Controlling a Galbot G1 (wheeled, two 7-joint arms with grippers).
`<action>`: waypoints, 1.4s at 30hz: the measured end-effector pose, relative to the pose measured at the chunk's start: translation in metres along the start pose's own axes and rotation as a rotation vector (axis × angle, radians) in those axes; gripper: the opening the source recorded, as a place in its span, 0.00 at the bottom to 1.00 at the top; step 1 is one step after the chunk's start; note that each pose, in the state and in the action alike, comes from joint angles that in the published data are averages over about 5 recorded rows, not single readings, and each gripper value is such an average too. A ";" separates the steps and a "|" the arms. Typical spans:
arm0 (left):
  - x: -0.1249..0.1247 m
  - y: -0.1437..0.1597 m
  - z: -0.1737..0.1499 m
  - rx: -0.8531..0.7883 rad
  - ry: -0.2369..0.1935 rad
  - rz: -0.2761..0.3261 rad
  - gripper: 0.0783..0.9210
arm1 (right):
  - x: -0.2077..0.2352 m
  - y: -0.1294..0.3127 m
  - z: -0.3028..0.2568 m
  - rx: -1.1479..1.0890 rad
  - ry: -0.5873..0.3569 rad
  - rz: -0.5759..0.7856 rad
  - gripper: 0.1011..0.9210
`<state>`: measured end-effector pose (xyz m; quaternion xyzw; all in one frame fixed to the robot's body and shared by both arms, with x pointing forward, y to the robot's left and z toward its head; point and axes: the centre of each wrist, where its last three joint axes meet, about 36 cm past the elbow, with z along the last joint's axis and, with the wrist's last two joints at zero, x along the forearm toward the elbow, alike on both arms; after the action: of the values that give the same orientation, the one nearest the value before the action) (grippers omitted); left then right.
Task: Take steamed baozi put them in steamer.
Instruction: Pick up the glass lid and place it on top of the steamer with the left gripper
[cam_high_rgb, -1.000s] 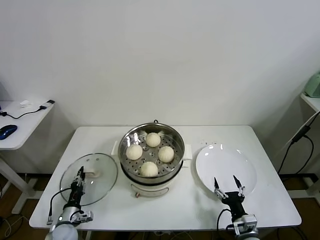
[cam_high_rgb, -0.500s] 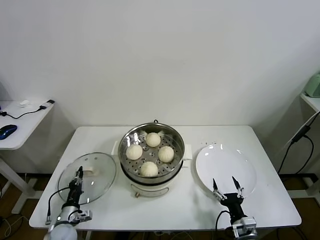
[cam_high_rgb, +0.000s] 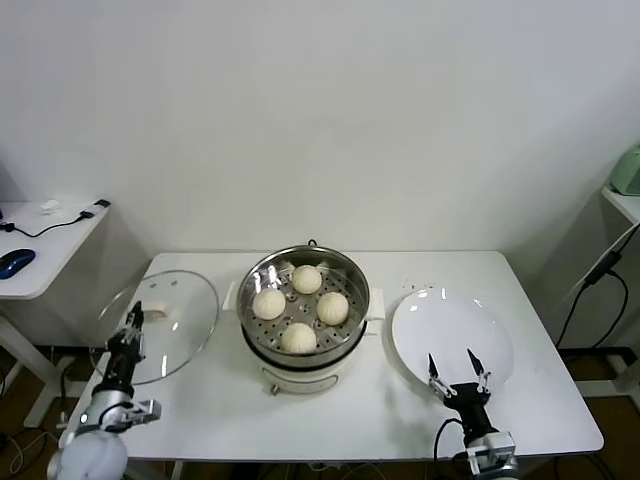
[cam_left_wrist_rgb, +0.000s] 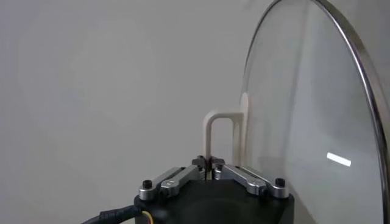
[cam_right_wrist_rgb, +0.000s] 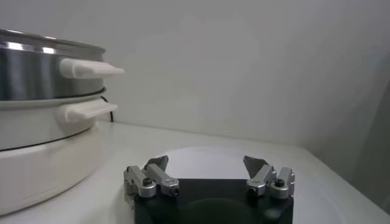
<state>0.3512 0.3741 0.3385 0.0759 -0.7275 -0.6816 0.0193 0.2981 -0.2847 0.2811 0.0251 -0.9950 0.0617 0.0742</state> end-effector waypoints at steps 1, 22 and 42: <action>-0.002 0.009 -0.004 0.006 0.001 -0.002 0.06 | -0.001 0.000 -0.001 0.003 -0.002 -0.002 0.88; -0.018 0.095 -0.162 0.070 0.001 0.062 0.06 | 0.000 0.008 -0.004 0.051 -0.034 -0.039 0.88; 0.004 0.087 -0.310 0.086 -0.068 0.091 0.06 | 0.006 0.007 0.012 0.033 -0.043 0.002 0.88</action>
<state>0.3803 0.0725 0.4462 0.0202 -0.7592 -0.6502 0.0225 0.2901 -0.2795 0.2692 0.0264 -0.9953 0.0774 0.0525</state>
